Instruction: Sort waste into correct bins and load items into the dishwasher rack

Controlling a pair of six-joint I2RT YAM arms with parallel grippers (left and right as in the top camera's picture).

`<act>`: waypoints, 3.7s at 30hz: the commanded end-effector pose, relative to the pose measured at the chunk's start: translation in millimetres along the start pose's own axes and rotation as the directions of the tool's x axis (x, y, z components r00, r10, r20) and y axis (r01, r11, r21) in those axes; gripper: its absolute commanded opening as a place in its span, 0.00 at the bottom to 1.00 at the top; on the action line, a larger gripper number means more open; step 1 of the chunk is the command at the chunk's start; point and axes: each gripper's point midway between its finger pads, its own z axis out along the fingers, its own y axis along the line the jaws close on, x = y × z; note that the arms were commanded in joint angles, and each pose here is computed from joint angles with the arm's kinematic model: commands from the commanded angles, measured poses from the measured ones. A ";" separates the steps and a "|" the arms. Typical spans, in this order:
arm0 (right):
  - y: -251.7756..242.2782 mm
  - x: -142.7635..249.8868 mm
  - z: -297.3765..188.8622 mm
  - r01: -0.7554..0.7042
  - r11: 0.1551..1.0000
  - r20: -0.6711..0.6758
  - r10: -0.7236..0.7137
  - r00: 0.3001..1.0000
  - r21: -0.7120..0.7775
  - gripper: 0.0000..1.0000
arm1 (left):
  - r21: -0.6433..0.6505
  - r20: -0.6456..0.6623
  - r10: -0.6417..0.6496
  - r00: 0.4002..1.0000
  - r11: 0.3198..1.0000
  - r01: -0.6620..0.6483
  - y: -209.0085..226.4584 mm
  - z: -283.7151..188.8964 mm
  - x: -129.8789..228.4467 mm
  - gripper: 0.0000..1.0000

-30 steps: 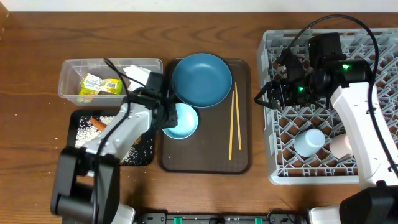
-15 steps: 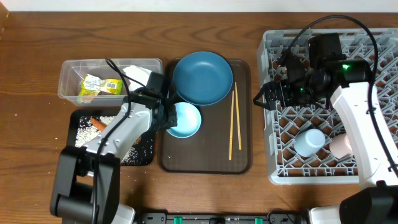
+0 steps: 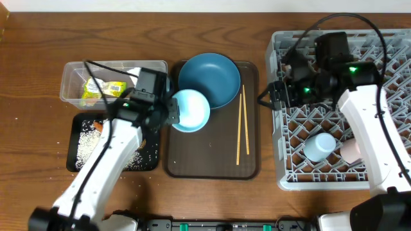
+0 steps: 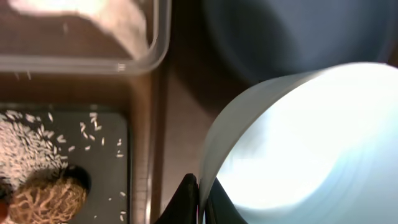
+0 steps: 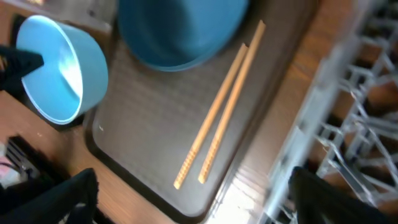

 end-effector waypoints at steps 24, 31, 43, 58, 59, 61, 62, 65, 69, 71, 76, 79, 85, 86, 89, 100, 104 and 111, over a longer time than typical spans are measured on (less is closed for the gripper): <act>99.9 -18.7 92.9 0.268 0.955 0.022 -0.273 0.962 0.128 0.38 | 0.088 0.055 0.088 0.995 0.992 -0.092 -41.7 -25.0 -7.1 0.06; 104.7 -19.6 96.2 0.278 0.953 0.028 -0.283 0.959 0.118 0.13 | 0.087 0.054 0.088 0.995 0.992 -0.092 -41.5 -24.9 -7.0 0.06; 112.0 -23.0 92.5 0.291 0.950 0.052 -0.298 0.953 0.111 0.01 | 0.087 0.054 0.088 0.995 0.992 -0.092 -41.5 -24.8 -6.9 0.07; 83.4 -41.6 77.0 0.264 0.914 0.096 -0.306 0.947 0.308 0.01 | 0.080 0.081 0.087 0.993 0.992 -0.093 -41.2 -25.4 -13.3 0.52; 77.8 -44.4 73.2 0.257 0.902 0.103 -0.308 0.946 0.346 0.01 | 0.080 0.082 0.085 0.993 0.993 -0.092 -40.6 -25.4 -13.6 0.53; 65.7 -50.6 63.9 0.244 0.869 0.115 -0.321 0.940 0.430 0.01 | 0.077 0.083 0.081 0.993 0.993 -0.087 -39.0 -25.4 -14.5 0.53; 57.4 -55.4 56.0 0.232 0.842 0.125 -0.330 0.935 0.487 0.01 | 0.076 0.083 0.077 0.993 0.994 -0.084 -37.8 -25.5 -15.1 0.52; 37.4 -67.0 31.7 0.207 0.761 0.141 -0.365 0.920 0.615 0.01 | 0.072 0.084 0.071 0.994 0.994 -0.077 -35.2 -25.5 -16.2 0.52; 9.7 -77.0 -2.3 0.191 0.636 0.116 -0.409 0.905 0.747 0.01 | 0.072 0.085 0.070 0.994 0.994 -0.076 -35.0 -25.5 -16.4 0.53; -6.7 -80.2 -17.7 0.189 0.567 0.084 -0.420 0.903 0.801 0.01 | 0.072 0.085 0.070 0.994 0.994 -0.076 -35.1 -25.6 -16.5 0.52; -44.4 -85.4 -43.5 0.181 0.462 0.027 -0.408 0.912 0.868 0.01 | 0.073 0.086 0.070 0.994 0.994 -0.076 -35.1 -25.6 -16.7 0.52; -65.1 -91.0 -57.2 0.175 0.429 0.014 -0.403 0.915 0.886 0.01 | 0.073 0.087 0.070 0.994 0.994 -0.076 -35.3 -25.6 -16.9 0.53; -89.8 -96.9 -62.8 0.193 0.477 0.020 -0.406 0.914 0.858 0.01 | 0.068 0.094 0.069 0.993 0.995 -0.076 -34.7 -25.6 -18.5 0.52; -85.3 -96.0 -54.4 0.209 0.527 0.032 -0.411 0.911 0.824 0.01 | 0.050 0.101 0.068 0.993 0.996 -0.073 -31.6 -25.4 -20.0 0.52; -63.2 -95.6 -30.9 0.175 0.691 0.139 -0.373 0.918 0.701 0.01 | 0.002 0.122 0.068 0.990 0.998 -0.069 -23.7 -25.6 -24.3 0.52; 2.9 -91.4 17.3 0.165 0.909 0.247 -0.273 0.930 0.383 0.20 | 0.011 0.120 0.068 0.990 0.997 -0.070 -25.5 -25.6 -23.9 0.52; 10.0 -85.6 37.0 0.236 0.896 0.188 -0.323 0.927 0.376 0.29 | 0.011 0.120 0.069 0.990 0.997 -0.070 -25.5 -25.6 -23.8 0.52; 1.7 -73.4 86.9 0.363 0.857 0.049 -0.407 0.912 0.364 0.47 | 0.011 0.119 0.069 0.991 0.997 -0.070 -25.4 -25.6 -23.6 0.53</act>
